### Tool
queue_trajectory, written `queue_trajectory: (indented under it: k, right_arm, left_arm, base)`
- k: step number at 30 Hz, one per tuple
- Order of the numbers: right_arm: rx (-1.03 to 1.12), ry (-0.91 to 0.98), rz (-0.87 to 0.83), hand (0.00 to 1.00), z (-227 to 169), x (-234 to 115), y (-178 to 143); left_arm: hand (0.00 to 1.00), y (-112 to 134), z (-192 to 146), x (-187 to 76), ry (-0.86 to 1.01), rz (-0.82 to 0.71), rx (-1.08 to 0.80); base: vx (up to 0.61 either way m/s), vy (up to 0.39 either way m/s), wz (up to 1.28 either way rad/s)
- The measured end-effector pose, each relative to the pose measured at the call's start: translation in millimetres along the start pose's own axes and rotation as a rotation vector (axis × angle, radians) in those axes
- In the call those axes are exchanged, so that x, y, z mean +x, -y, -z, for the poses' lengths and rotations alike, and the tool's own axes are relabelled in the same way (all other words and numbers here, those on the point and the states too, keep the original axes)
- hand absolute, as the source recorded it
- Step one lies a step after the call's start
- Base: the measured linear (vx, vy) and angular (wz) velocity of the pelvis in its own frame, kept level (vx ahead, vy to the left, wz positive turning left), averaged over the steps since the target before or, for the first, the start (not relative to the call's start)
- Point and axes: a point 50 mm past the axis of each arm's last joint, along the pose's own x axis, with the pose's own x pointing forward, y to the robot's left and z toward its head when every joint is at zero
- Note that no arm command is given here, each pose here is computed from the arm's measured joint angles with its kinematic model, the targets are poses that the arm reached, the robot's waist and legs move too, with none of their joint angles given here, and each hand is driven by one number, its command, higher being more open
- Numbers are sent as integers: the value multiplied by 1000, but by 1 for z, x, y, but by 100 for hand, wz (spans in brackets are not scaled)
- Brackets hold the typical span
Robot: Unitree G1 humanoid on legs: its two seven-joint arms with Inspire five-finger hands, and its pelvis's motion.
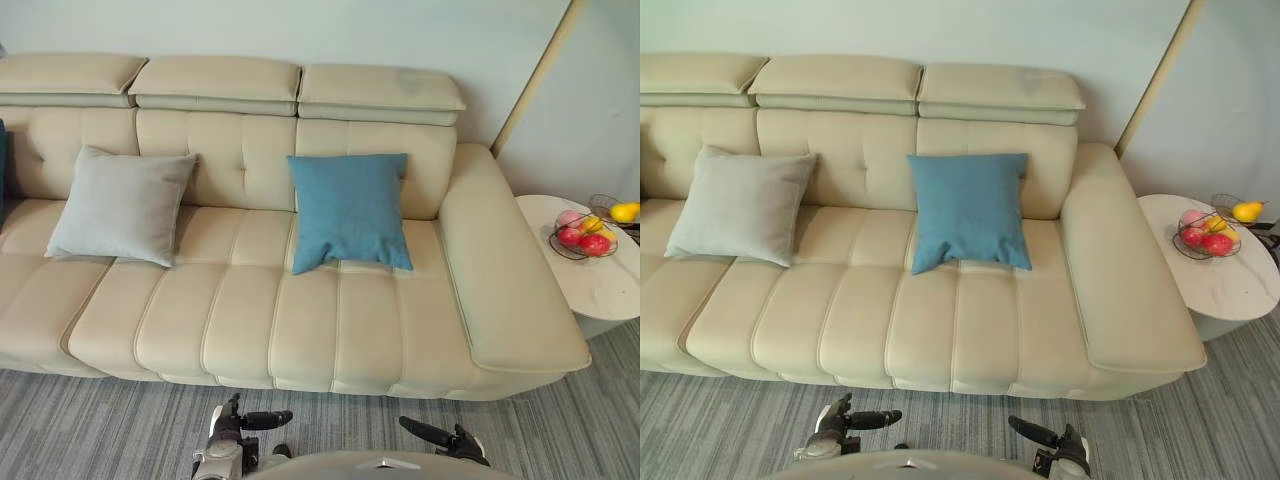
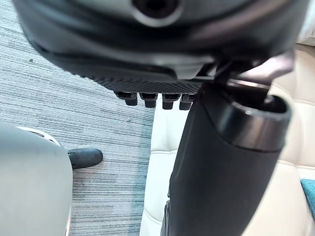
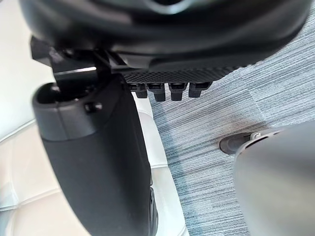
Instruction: Pick up cushions and gather them together orderly.
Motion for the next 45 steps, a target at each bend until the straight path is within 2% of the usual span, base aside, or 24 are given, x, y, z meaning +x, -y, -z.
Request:
queue_trajectory:
  k: [10, 22, 33, 45]
  right_arm:
    - [-17, 34, -20, 100, -6, -2, -6]
    - [-96, 87, -60, 100, -24, -2, -22]
    - [-102, 126, -22, 100, -43, 5, -9]
    - [-91, 97, 18, 100, -36, 5, -1]
  left_arm:
    - [100, 2, 0, 0, -10, -11, -70]
    - [100, 1, -3, 0, -7, -28, -110]
    - [100, 17, -1, -2, -22, 44, -20]
    - [100, 16, -20, -2, 72, 28, -114]
  base:
    - [-57, -23, -38]
    - [42, 16, -103]
    - [89, -79, -92]
    - [82, -9, -109]
